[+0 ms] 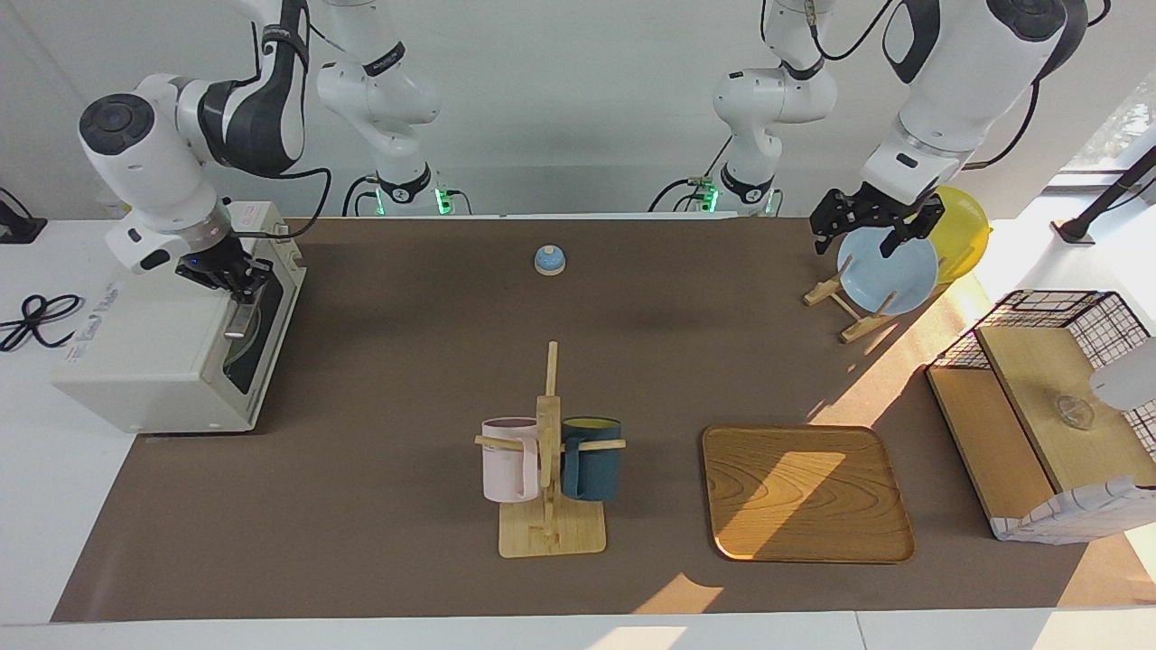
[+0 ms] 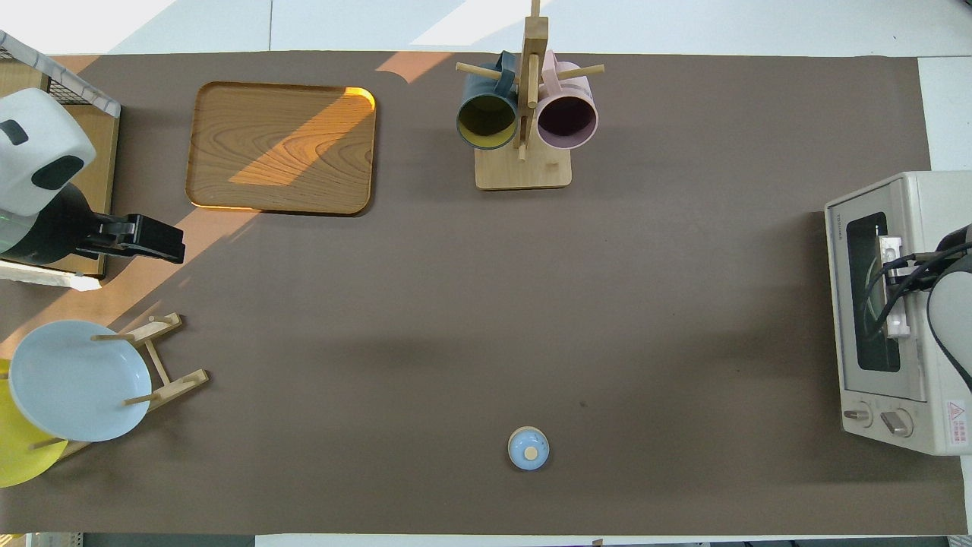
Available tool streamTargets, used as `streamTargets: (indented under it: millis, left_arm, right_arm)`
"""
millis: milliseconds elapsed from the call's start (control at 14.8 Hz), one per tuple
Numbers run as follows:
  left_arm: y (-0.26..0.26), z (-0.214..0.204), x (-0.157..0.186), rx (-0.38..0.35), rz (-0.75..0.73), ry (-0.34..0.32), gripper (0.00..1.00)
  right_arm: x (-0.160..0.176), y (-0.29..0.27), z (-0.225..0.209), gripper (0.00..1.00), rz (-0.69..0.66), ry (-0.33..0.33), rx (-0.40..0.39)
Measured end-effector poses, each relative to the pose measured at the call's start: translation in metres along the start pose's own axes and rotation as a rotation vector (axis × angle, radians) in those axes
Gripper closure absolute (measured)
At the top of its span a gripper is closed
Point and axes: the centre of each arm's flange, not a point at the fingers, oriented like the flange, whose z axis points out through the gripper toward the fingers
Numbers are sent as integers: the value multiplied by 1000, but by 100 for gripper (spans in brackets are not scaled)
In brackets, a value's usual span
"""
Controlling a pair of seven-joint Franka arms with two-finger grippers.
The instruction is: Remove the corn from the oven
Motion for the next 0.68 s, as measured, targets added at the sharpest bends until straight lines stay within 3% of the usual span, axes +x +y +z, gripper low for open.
streamTargets:
  millis: [271,474,677]
  left_arm:
    - [0,0,0,0,0,0,0]
    - [0,0,0,0,0,0,0]
    - [0,0,0,0,0,0,0]
  right_arm:
    - [-2,-46,8,99,-3,31,-5]
    - [5,-104,40,99,-2,45,-1]
    - [19,-124,78,99,9,53,55]
